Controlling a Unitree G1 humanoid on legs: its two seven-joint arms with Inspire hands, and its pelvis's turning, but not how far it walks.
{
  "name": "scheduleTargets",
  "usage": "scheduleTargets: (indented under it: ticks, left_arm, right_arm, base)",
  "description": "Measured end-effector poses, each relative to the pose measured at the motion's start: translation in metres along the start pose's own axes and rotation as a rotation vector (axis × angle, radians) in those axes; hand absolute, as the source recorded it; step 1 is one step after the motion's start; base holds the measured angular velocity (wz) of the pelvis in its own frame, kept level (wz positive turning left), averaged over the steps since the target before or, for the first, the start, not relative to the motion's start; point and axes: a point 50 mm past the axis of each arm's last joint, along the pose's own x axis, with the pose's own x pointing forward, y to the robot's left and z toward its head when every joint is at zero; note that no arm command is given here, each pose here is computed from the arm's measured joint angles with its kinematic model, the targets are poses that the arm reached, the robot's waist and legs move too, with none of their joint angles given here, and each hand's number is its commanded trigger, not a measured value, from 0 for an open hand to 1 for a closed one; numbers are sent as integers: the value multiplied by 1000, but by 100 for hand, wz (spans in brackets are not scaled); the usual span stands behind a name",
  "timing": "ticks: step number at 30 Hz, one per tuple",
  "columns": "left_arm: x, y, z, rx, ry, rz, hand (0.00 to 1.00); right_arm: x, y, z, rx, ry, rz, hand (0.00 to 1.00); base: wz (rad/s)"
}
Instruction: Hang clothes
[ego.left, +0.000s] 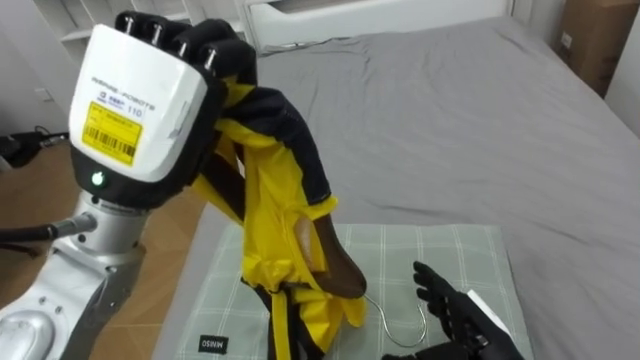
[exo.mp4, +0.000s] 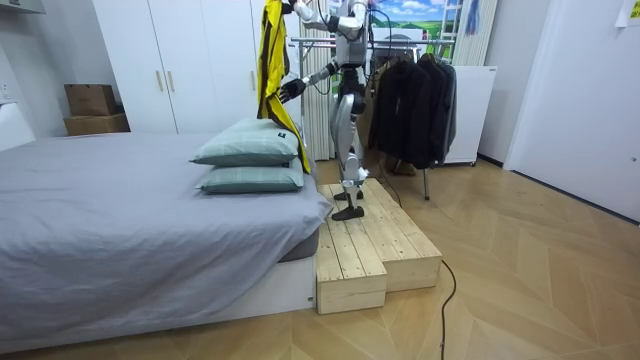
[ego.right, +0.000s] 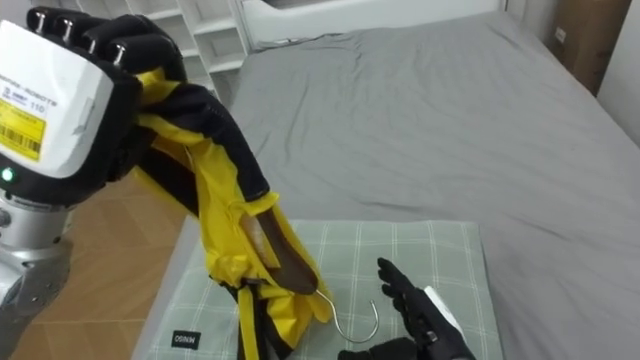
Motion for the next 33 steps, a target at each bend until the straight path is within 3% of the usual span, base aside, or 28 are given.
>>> scheduleTargets:
  ticks: [4, 13, 33]
  left_arm:
    - [13, -5, 1, -50, 57, 50, 100]
    - [14, -10, 11, -84, 33, 32, 100]
    - [13, -18, 18, -129, 87, 30, 100]
  right_arm:
    - [9, 15, 10, -17, -29, 87, 0]
    - [19, 49, 22, -39, -64, 241, 0]
    - [31, 52, 53, 138, -167, 204, 0]
  base:
    - [0]
    - [0]
    - [1]
